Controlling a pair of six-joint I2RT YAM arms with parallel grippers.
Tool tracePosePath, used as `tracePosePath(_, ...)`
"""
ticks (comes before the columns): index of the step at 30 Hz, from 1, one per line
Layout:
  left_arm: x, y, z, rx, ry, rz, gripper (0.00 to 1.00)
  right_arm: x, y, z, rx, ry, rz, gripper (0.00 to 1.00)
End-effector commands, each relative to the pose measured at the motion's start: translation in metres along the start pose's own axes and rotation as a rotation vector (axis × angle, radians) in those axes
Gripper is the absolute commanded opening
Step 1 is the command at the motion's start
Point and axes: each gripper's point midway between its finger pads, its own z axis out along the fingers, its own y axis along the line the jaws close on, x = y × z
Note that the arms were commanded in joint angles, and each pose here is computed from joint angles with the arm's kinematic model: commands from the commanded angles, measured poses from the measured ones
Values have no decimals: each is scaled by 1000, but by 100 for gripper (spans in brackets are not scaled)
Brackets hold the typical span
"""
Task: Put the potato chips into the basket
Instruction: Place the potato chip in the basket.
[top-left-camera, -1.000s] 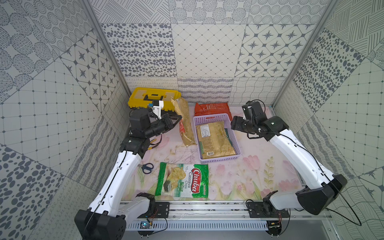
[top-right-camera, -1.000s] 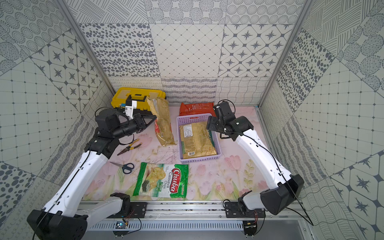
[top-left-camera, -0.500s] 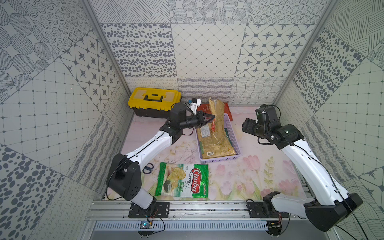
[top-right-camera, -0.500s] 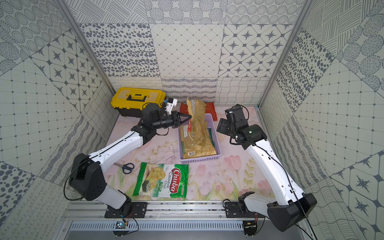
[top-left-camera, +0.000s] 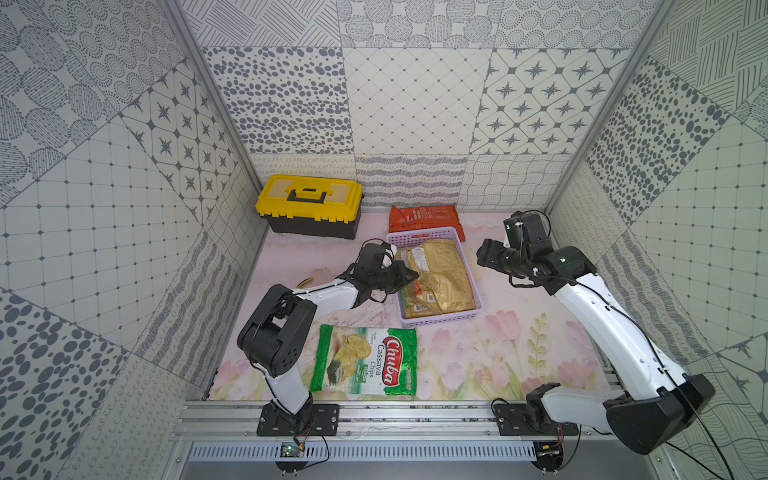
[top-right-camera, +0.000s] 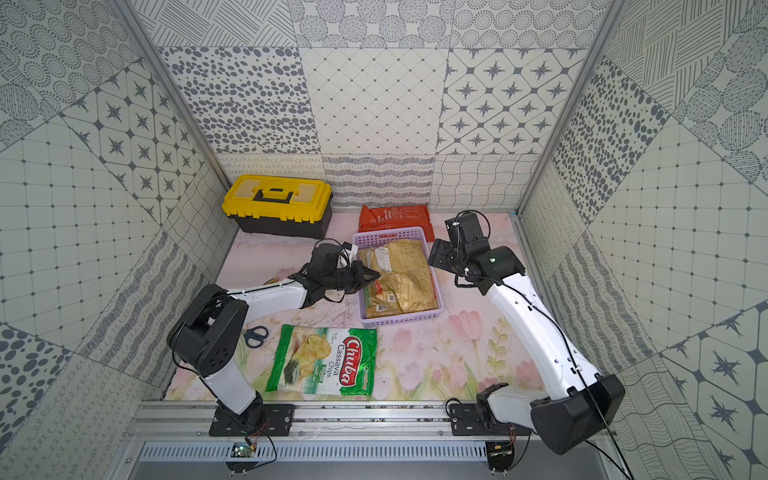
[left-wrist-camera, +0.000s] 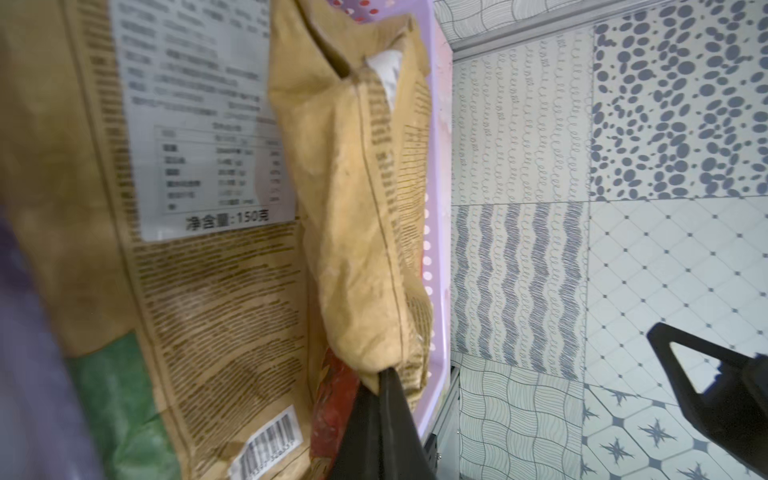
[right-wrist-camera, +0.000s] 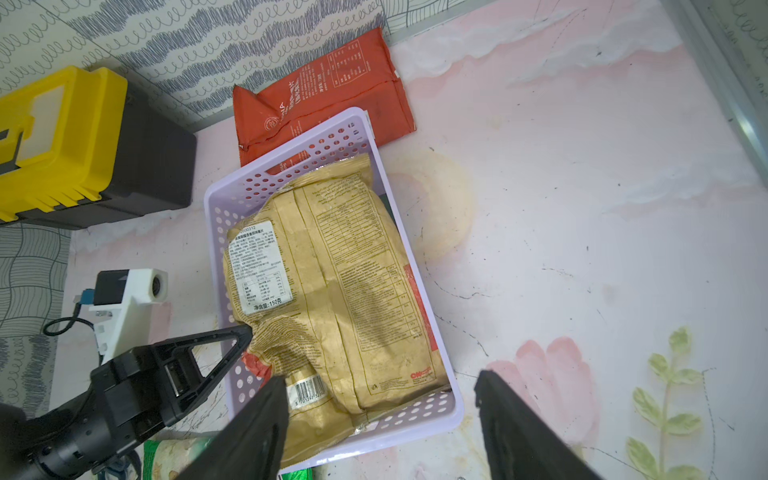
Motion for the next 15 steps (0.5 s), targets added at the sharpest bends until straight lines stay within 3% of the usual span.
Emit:
tracePosePath(1, 8, 43, -6, -202, 10, 35, 0, 4, 14, 14, -51, 46, 6, 75)
tracePosePath(8, 12, 66, -20, -343, 18, 53, 11, 31, 37, 44, -56, 158, -68, 75)
tracePosePath(11, 7, 56, -31, -354, -4, 85, 27, 44, 52, 56, -48, 198, -135, 75)
tracePosePath(15, -9, 14, -51, -289, -64, 150, 48, 66, 71, 74, -33, 251, -223, 75)
